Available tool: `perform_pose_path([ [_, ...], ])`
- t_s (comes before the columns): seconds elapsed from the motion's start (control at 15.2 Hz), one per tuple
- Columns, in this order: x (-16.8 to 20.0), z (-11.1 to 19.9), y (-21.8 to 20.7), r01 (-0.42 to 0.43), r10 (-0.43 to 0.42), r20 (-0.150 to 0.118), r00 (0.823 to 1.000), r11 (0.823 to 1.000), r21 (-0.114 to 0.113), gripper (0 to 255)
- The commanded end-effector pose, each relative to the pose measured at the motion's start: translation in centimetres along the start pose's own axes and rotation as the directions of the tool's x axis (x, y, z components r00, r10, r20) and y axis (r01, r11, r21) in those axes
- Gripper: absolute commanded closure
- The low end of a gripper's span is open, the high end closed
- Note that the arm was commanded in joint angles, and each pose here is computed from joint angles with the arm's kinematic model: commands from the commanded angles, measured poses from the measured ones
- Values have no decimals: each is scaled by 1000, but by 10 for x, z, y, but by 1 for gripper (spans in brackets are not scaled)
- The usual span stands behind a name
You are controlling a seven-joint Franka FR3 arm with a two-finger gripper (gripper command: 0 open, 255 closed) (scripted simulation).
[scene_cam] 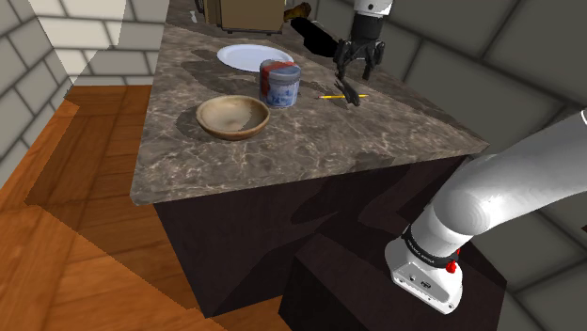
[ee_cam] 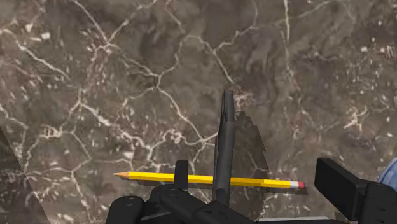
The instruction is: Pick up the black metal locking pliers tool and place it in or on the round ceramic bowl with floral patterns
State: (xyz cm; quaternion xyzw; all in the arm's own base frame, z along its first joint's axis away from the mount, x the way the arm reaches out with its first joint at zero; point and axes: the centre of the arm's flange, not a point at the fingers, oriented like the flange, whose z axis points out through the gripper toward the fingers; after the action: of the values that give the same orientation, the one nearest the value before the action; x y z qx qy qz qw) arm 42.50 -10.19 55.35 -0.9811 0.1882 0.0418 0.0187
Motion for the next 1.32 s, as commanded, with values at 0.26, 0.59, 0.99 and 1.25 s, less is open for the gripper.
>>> perform_pose_path([
  [0.26, 28, 21, 12, -72, 72, -4, 997, 997, -12, 0],
  [0.59, 28, 45, 12, -72, 72, -4, 997, 997, -12, 0],
  [0.99, 28, 45, 12, -72, 72, -4, 997, 997, -12, 0],
  [1.25, 28, 45, 12, -72, 72, -4, 997, 997, -12, 255],
])
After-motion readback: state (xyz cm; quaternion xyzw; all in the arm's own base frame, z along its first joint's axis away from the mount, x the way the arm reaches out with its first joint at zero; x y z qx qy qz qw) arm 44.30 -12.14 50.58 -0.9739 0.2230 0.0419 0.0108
